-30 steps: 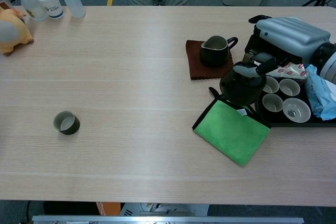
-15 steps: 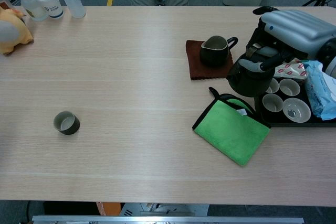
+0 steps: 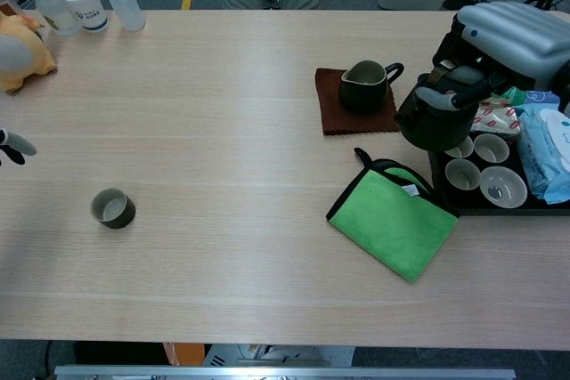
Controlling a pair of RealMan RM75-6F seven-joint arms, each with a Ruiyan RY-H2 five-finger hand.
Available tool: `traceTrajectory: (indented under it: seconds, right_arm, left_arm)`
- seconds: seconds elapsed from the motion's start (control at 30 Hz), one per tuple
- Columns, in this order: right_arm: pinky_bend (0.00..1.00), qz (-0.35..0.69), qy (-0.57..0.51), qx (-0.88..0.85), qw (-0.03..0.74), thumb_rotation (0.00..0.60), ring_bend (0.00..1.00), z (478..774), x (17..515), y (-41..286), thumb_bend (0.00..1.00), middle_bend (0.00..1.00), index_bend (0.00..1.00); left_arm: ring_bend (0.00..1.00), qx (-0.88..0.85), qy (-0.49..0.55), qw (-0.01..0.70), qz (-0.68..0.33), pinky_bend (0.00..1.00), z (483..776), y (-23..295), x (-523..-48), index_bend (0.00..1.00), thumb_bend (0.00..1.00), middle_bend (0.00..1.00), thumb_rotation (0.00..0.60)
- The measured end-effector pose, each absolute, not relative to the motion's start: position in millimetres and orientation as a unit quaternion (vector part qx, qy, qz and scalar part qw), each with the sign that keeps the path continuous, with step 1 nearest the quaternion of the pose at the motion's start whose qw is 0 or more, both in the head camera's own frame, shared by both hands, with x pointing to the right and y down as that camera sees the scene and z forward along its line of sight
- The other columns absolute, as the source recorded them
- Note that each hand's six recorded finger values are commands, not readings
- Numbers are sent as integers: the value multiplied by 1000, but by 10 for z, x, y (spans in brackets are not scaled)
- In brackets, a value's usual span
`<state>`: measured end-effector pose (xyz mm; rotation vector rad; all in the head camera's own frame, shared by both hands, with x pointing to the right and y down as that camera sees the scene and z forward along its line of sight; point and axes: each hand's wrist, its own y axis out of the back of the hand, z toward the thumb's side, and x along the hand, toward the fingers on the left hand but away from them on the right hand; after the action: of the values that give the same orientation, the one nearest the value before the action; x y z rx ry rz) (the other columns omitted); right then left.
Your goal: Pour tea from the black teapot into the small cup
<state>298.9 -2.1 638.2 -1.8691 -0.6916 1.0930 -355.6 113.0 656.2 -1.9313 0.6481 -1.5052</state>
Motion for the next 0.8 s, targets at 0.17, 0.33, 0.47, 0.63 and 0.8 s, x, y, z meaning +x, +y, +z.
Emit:
traceTrajectory:
  seconds: [0.17, 0.33, 0.47, 0.63, 0.8]
  right_arm:
    - [0, 438, -279, -744, 420, 494, 856, 6370, 3009, -24, 319, 909, 1000]
    - [0, 441, -279, -743, 419, 495, 856, 6369, 3036, -21, 319, 909, 1000]
    - [0, 440, -282, -743, 418, 496, 856, 6363, 3050, -23, 319, 909, 1000]
    - [0, 440, -282, -744, 417, 498, 856, 6367, 3057, -20, 318, 909, 1000]
    - [0, 440, -282, -744, 415, 502, 856, 6371, 3079, -21, 319, 909, 1000]
  left_arm:
    - [286, -747, 207, 303, -555, 206, 6799, 1105, -3337, 188, 277, 256, 600]
    - [273, -742, 184, 327, -555, 206, 6968, 1077, -3215, 185, 266, 235, 600]
    - [255, -736, 177, 340, -559, 205, 7106, 1074, -3124, 197, 265, 226, 600]
    - [209, -731, 182, 340, -563, 206, 7298, 1077, -3023, 216, 264, 200, 600]
    - [200, -724, 184, 344, -569, 206, 7423, 1053, -2984, 216, 265, 194, 600]
